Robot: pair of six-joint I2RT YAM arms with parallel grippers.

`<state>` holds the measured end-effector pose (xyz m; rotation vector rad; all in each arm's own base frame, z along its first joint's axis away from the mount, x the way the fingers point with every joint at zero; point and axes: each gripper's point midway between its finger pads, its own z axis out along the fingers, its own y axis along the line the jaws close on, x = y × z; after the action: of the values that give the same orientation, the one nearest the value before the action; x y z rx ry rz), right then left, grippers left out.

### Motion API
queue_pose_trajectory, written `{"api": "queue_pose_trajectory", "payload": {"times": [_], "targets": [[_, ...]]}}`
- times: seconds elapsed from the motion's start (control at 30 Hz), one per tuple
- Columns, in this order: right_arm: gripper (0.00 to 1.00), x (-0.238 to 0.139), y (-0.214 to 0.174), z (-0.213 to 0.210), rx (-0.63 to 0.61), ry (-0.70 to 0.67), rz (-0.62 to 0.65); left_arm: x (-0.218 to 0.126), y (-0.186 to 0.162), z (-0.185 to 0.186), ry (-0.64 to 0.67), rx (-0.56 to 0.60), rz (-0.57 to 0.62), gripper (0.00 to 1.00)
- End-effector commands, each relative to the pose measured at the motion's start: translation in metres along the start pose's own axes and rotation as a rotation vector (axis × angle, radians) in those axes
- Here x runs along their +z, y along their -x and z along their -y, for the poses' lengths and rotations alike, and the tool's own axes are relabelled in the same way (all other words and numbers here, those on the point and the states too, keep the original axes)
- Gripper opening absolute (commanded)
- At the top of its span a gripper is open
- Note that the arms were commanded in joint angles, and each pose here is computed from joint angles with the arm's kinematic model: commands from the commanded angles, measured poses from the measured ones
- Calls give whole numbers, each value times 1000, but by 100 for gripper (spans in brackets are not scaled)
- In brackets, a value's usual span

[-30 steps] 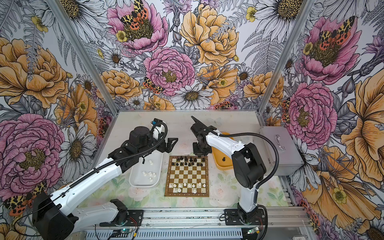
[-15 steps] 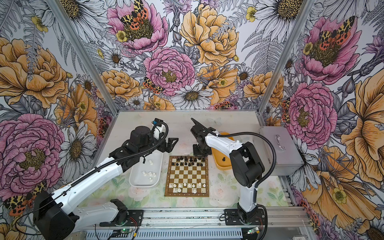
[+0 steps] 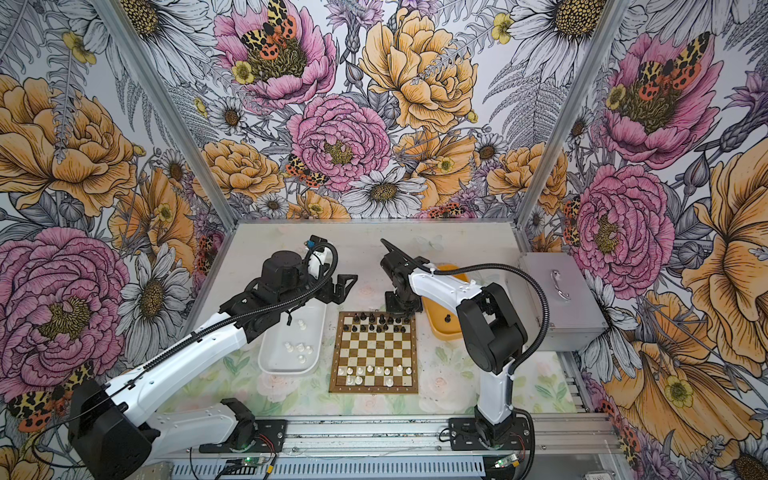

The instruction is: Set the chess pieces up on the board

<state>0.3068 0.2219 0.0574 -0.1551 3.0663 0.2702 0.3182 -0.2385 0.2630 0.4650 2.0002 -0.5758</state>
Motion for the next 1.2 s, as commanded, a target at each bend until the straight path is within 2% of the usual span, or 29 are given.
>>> {"api": "queue_pose_trajectory", "payload": {"times": [0.0, 1.17], "targets": [[16, 6, 3, -4, -8, 4, 1, -1, 12, -2, 9, 2, 20, 99], [18, 10, 15, 0, -21, 9, -4, 1, 13, -3, 16, -6, 23, 99]]}}
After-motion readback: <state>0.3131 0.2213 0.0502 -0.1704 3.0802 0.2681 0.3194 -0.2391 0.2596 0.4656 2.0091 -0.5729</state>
